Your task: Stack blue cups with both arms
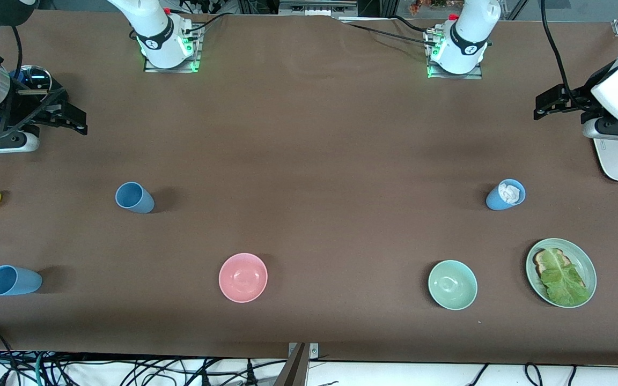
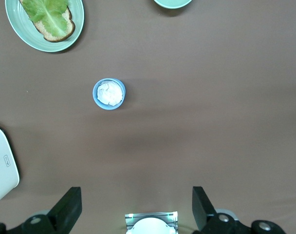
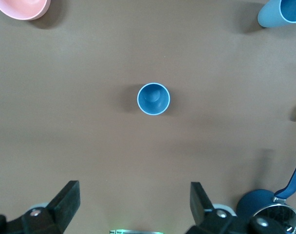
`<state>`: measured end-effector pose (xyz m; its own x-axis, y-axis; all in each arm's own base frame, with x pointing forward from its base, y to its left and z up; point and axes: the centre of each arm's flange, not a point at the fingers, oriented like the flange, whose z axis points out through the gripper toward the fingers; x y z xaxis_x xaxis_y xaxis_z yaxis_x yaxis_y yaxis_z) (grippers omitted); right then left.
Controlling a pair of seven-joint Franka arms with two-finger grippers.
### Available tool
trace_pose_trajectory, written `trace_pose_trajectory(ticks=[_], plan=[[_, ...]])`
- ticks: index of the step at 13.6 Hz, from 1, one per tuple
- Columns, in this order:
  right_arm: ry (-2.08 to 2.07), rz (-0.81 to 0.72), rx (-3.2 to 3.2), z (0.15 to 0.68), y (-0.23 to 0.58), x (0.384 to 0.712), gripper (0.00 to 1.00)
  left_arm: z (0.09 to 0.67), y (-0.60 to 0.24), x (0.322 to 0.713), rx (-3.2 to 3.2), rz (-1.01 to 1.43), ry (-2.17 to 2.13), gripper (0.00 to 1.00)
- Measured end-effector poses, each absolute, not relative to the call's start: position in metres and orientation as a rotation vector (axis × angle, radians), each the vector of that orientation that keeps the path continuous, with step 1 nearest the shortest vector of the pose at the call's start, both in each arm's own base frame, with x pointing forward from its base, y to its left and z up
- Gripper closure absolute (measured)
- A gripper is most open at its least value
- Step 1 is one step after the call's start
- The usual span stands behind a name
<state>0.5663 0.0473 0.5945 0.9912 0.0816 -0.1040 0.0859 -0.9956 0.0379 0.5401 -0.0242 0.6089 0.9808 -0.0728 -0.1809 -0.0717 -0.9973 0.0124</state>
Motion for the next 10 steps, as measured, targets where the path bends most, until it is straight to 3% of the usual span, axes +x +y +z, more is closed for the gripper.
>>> trace_pose_trajectory(ticks=[10], plan=[[0.101, -0.139, 3.094, 0.6001, 0.0566, 0.5651, 0.0, 0.6078, -0.0247, 0.5382, 3.118, -0.311, -0.116, 0.0]])
